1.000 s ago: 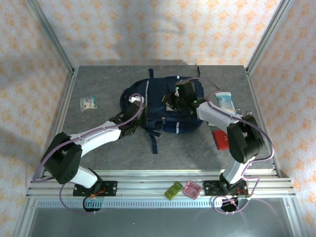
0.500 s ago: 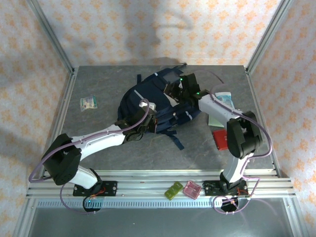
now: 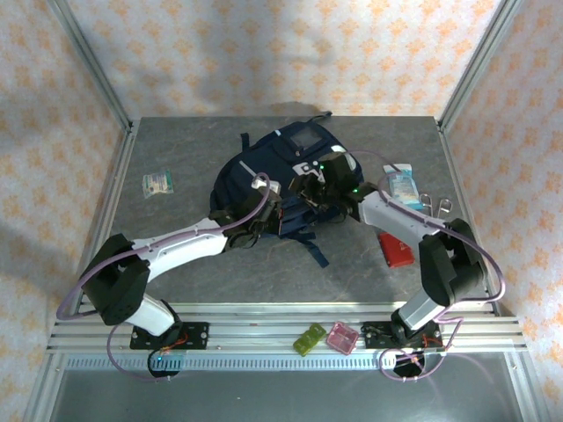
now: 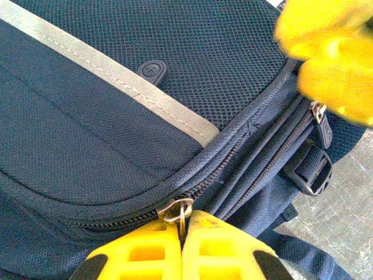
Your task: Pack the student bag
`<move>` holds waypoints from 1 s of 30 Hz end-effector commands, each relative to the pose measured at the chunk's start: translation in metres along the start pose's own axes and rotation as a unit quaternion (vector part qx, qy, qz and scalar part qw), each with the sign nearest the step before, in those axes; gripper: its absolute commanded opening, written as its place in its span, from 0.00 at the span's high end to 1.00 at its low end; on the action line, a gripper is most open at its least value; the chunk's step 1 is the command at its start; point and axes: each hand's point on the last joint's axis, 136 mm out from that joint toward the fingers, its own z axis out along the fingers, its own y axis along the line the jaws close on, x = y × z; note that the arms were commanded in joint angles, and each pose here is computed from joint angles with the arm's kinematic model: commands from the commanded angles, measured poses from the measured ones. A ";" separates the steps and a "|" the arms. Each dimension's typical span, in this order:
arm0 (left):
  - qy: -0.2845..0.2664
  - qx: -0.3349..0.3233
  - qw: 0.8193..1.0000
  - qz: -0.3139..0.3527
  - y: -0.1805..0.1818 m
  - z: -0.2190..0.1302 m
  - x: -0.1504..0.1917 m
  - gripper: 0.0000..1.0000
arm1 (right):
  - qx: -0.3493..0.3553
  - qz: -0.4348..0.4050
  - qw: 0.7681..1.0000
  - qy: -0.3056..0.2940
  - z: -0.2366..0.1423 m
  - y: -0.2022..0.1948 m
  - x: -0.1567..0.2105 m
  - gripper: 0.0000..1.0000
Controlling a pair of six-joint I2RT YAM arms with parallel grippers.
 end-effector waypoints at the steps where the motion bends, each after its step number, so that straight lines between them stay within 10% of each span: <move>1: -0.018 0.008 1.000 -0.001 -0.013 -0.005 -0.014 1.00 | -0.015 0.014 1.000 -0.001 0.008 0.013 -0.003 0.55; 5: -0.017 0.008 1.000 0.002 -0.014 -0.004 -0.011 1.00 | -0.024 0.022 0.999 0.012 0.022 0.019 -0.004 0.62; 10: -0.014 -0.024 1.000 0.002 -0.002 -0.001 -0.006 1.00 | -0.020 0.032 0.999 0.015 0.036 0.016 -0.004 1.00; 30: -0.006 -0.130 0.988 -0.079 0.118 -0.015 0.021 1.00 | -0.011 0.026 0.998 -0.058 0.015 -0.002 -0.037 1.00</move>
